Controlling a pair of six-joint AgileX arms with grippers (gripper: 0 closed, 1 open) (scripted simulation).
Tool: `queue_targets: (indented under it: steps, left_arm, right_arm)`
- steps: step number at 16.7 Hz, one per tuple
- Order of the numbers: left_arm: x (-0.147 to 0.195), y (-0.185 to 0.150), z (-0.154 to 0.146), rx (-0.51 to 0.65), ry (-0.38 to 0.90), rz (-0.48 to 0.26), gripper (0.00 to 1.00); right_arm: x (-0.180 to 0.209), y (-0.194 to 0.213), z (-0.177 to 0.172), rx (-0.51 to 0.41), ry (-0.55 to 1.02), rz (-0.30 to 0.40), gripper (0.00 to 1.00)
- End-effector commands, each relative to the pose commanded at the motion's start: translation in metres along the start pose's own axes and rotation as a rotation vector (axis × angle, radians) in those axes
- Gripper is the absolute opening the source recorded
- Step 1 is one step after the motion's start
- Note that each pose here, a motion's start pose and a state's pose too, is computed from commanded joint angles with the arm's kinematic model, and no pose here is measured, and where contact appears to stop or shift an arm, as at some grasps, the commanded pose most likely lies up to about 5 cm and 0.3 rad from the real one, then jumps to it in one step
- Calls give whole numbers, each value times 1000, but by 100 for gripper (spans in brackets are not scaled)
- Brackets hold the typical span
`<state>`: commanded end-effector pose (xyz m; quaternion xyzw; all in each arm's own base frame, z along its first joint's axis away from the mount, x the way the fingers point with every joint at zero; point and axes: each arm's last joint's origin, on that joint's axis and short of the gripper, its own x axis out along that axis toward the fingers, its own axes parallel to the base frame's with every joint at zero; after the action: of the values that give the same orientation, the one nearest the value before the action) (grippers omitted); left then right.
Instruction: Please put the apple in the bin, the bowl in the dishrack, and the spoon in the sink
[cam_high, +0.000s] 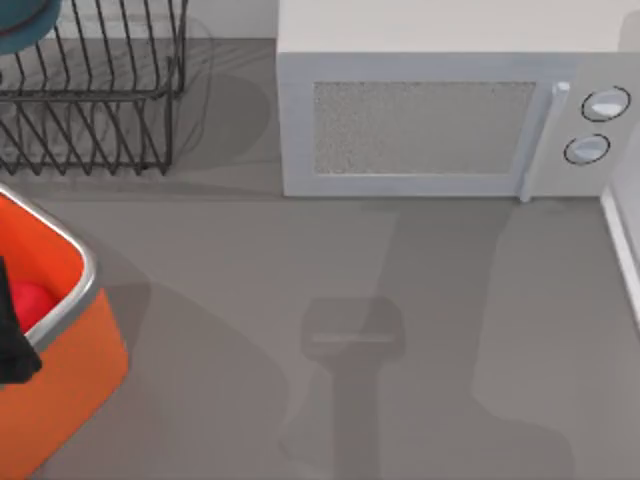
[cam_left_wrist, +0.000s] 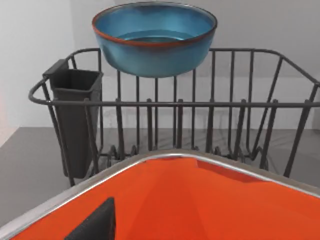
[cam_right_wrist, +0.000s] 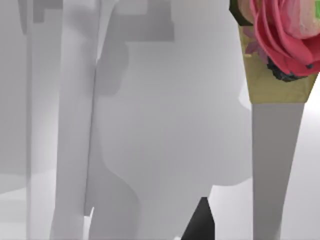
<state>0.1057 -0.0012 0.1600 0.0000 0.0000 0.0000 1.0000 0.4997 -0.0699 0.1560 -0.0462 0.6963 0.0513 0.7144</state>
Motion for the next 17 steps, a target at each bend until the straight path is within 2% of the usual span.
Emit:
queue_targets:
  steps: [2, 15, 17]
  left_arm:
    - [0, 0, 0, 0, 0, 0, 100]
    - [0, 0, 0, 0, 0, 0, 100]
    - [0, 0, 0, 0, 0, 0, 100]
  right_arm:
    - [0, 0, 0, 0, 0, 0, 0]
    - [0, 0, 0, 0, 0, 0, 98]
    - [0, 0, 0, 0, 0, 0, 100]
